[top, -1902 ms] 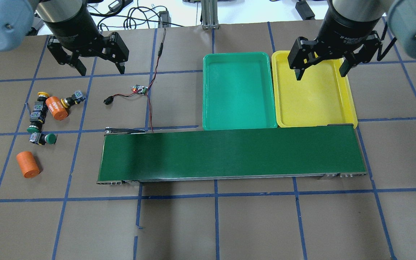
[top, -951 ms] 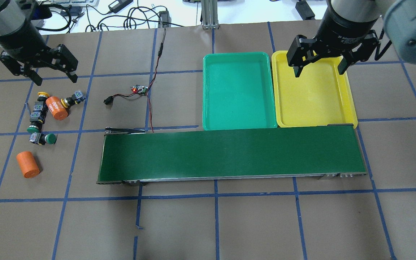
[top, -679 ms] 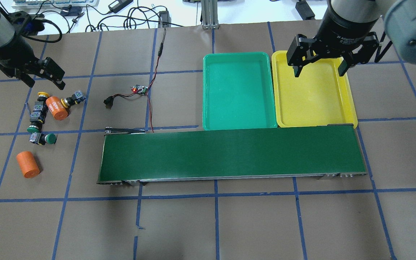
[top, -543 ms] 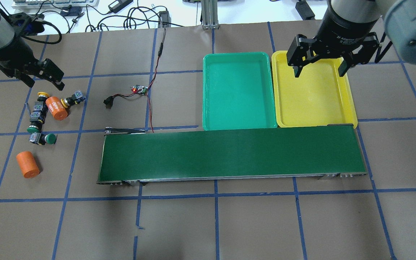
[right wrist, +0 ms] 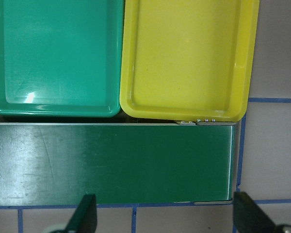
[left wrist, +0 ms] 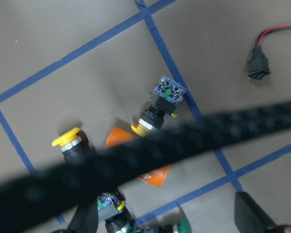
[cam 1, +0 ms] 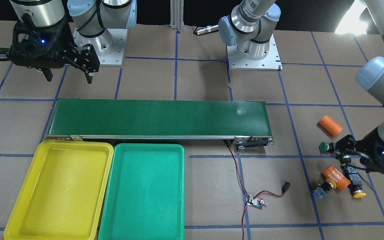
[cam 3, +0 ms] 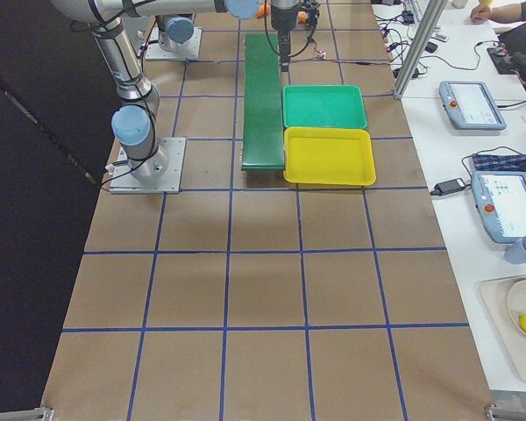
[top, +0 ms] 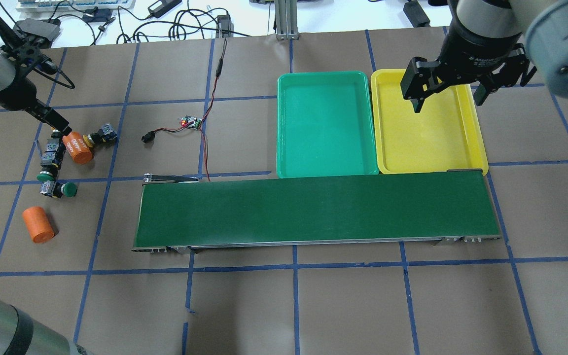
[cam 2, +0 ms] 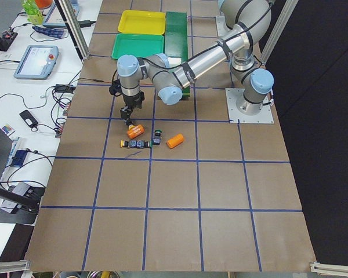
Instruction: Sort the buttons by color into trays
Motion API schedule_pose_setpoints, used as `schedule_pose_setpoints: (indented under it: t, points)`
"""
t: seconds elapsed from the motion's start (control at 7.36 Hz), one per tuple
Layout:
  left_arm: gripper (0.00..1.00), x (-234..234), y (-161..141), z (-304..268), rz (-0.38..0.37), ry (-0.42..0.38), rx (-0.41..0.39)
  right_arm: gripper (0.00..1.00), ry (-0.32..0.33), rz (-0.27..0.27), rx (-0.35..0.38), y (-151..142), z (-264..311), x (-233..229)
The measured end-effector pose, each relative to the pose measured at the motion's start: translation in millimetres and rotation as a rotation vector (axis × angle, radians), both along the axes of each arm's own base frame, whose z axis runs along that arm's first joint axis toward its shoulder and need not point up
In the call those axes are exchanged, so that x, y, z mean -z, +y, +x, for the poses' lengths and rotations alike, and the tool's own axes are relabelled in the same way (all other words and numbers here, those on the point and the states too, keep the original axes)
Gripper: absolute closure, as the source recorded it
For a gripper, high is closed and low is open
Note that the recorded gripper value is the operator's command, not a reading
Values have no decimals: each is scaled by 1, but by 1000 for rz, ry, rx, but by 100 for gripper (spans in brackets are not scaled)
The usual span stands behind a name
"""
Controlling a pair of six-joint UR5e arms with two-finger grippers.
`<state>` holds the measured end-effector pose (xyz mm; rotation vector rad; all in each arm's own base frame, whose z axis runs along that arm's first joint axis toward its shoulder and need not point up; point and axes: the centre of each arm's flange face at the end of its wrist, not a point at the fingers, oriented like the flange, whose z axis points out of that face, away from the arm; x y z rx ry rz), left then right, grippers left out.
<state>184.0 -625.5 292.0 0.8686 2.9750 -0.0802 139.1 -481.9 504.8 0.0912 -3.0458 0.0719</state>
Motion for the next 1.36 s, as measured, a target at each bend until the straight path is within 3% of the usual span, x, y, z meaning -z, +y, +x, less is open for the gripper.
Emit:
schedule_pose_setpoints:
  t: [0.41, 0.82, 1.36]
  points:
    - [0, 41, -8, 26, -7, 41, 97, 0, -6, 19, -60, 1, -2, 1]
    - [0, 70, -12, 24, -2, 106, 150, 0, -79, 56, -62, 3, 2, 4]
    - [0, 85, -14, 25, 16, 114, 159, 0, -85, 39, 22, 2, 3, 4]
